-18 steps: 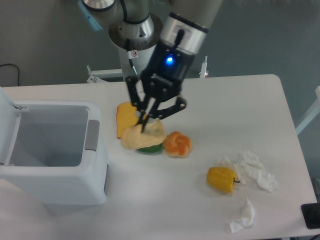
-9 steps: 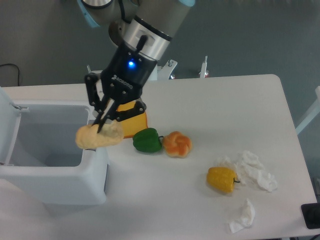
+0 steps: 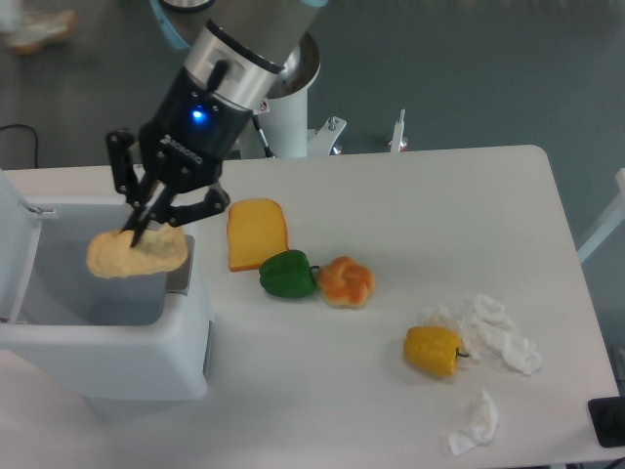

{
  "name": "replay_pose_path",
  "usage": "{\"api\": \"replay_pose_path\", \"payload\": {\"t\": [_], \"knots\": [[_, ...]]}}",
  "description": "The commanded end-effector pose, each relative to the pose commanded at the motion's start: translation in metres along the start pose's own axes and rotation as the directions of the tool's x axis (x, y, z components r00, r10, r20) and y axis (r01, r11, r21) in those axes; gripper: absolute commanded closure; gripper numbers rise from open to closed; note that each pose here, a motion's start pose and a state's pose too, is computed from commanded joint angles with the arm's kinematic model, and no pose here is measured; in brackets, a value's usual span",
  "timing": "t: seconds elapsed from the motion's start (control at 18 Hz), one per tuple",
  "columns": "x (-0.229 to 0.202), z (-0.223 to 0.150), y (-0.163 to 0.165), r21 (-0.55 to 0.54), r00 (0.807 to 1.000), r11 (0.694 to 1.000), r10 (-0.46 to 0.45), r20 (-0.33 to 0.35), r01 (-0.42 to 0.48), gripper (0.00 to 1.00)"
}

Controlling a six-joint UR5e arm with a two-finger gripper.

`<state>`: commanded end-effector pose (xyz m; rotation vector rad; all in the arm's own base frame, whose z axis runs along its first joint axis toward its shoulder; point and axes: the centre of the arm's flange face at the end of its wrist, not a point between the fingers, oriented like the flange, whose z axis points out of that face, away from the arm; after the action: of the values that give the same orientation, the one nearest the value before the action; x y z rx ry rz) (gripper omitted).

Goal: Place the square bread in the trash can
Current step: 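Carry the held bread over the white trash bin, then hold the bread above the bin opening and adjust position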

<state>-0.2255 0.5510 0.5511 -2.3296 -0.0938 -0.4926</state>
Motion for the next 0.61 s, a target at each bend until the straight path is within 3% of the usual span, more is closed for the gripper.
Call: {"api": "replay_pose_path", "payload": {"t": [0.17, 0.28, 0.39, 0.61], "knots": [[0.008, 0.011, 0.003, -0.016, 1.000, 1.000, 0.011, -0.016, -0.011, 0.99], [0.010, 0.014, 0.004, -0.020, 1.000, 1.000, 0.020, -0.022, -0.021, 0.89], [0.006, 0.018, 0.005, -0.023, 1.000, 0.999, 0.021, -0.024, -0.021, 0.88], [0.011, 0.027, 0.007, -0.034, 0.999, 0.999, 0.033, -0.037, -0.034, 0.76]]}}
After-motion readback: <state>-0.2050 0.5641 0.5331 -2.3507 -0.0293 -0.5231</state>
